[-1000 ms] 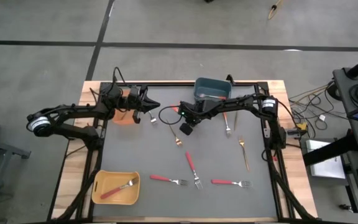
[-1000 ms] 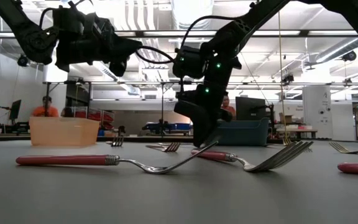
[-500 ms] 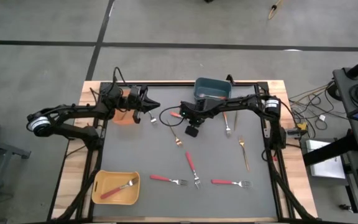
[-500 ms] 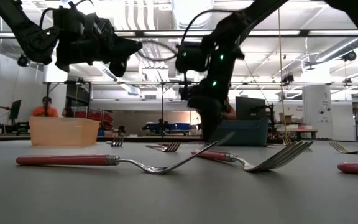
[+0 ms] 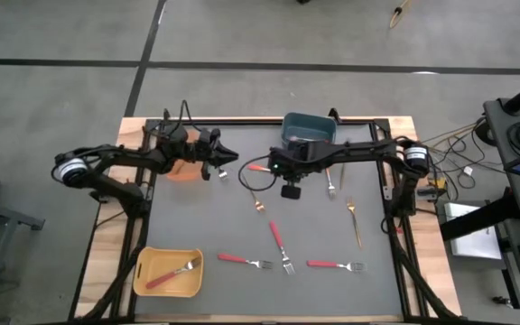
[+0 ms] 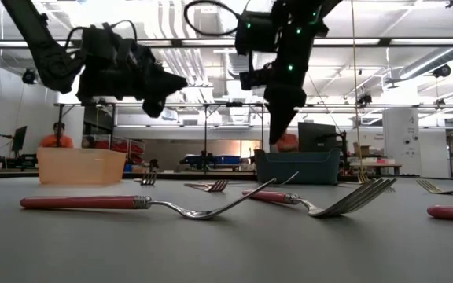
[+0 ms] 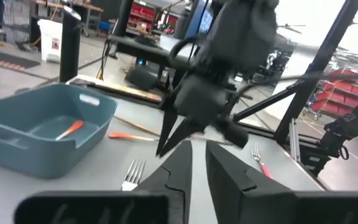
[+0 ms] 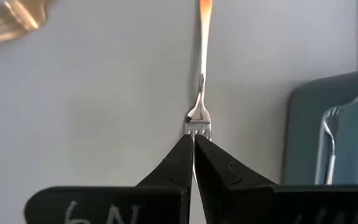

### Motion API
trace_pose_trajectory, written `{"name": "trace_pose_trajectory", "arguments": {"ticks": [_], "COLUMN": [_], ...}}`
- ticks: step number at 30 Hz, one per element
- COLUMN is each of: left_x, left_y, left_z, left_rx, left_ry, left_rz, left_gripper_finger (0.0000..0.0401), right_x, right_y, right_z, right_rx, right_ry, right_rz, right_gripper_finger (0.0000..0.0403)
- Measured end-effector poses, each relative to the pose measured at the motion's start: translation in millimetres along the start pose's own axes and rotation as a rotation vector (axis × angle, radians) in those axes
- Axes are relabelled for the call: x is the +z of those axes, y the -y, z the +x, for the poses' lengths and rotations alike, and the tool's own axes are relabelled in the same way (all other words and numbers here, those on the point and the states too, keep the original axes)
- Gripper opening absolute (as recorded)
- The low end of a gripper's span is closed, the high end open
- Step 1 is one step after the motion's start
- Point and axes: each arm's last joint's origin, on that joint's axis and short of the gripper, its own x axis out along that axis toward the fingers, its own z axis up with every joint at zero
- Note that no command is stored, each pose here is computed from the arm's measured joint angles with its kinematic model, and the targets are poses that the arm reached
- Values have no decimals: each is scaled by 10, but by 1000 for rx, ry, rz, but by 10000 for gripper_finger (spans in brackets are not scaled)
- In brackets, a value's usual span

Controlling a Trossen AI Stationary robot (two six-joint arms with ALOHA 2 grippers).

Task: Sort silverware by color (type)
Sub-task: Put the orange fork into the blue bin

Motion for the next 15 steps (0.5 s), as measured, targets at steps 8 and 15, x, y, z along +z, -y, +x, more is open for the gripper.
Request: {"name": "trace_pose_trajectory", "arguments": {"ticks": [8,15], "left_x": [-40,-26], "left_y": [-94,-149], "left_z": [237,512], "left_rx": [-33,-77], "left_ry": [-25,-36], "left_rz": [-15,16], "left_gripper_finger": [88,100], "right_x": [-84,-406], "right_y": [-128,-128], "right_z": [48,13], "right_rx": [19,4], "right_ry": [134,295], "right_rz": [-61,-33], "right_gripper_finger": [8,8]}}
